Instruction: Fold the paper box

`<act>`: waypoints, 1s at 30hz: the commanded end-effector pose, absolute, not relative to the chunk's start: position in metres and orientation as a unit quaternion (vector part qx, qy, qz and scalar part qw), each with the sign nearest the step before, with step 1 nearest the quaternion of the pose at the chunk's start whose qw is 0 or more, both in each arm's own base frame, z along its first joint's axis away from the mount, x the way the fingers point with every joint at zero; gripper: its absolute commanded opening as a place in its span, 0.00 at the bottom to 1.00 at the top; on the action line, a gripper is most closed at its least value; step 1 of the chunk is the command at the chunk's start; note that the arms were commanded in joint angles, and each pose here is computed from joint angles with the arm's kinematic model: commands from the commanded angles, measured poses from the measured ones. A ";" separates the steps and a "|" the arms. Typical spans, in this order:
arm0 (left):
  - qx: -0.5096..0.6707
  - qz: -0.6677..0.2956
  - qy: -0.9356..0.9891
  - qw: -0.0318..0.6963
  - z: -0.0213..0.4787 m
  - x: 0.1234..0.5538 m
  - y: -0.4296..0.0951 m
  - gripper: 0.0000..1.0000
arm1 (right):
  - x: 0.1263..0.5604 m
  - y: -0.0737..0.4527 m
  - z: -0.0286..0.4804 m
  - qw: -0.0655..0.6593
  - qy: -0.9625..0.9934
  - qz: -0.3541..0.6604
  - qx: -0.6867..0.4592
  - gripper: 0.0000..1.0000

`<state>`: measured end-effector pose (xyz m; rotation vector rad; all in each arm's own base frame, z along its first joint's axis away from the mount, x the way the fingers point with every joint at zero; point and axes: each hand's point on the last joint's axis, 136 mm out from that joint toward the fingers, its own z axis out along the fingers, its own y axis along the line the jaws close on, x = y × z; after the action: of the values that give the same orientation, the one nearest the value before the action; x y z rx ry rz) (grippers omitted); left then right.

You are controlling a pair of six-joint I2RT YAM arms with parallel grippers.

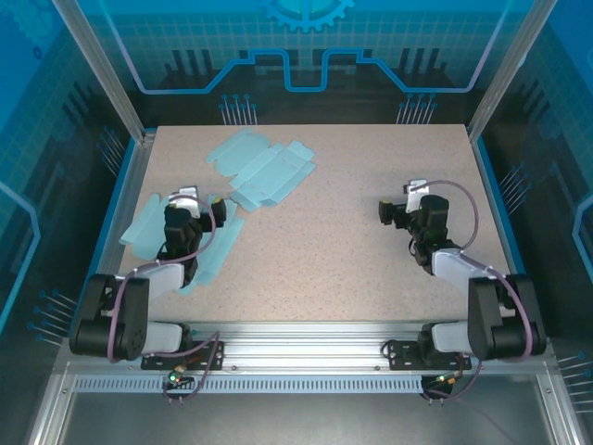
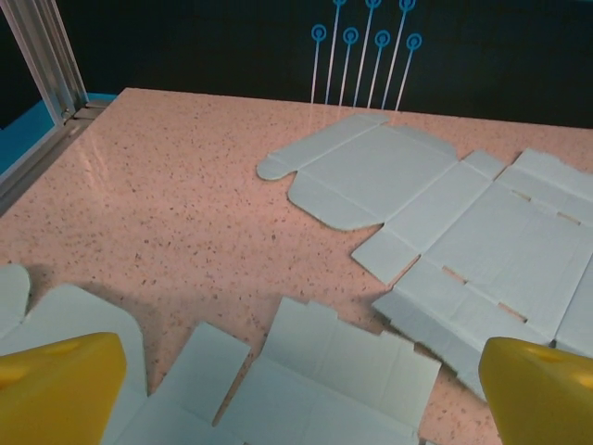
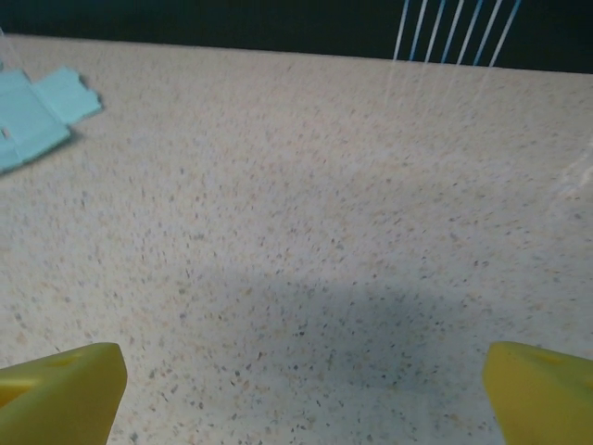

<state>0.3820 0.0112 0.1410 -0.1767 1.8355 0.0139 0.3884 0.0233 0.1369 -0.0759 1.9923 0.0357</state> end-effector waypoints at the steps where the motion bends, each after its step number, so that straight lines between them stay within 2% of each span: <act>1: -0.112 -0.014 0.793 0.599 0.164 0.384 0.014 0.99 | 0.377 0.016 0.149 0.508 0.861 0.026 0.020 1.00; 6: -0.157 -0.109 0.790 0.582 0.189 0.395 -0.003 0.99 | 0.371 0.023 0.153 0.436 0.888 0.086 0.118 1.00; 10: -0.190 -0.178 0.783 0.564 0.195 0.405 -0.017 0.99 | 0.375 0.052 0.150 0.375 0.906 0.138 0.143 1.00; 14: -0.235 -0.219 0.795 0.514 0.186 0.417 -0.027 0.99 | 0.383 0.083 0.153 0.346 0.916 0.155 0.132 1.00; 21: -0.234 -0.196 0.845 0.440 0.165 0.446 -0.044 0.99 | 0.389 0.117 0.148 0.313 0.928 0.168 0.116 1.00; 30: -0.251 -0.189 0.869 0.383 0.132 0.493 -0.054 0.99 | 0.387 0.128 0.142 0.299 0.933 0.167 0.108 1.00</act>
<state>0.4883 -0.0459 0.1424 -0.6023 2.1566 -0.4522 0.3877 0.1221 0.1388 0.2745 2.4655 0.4223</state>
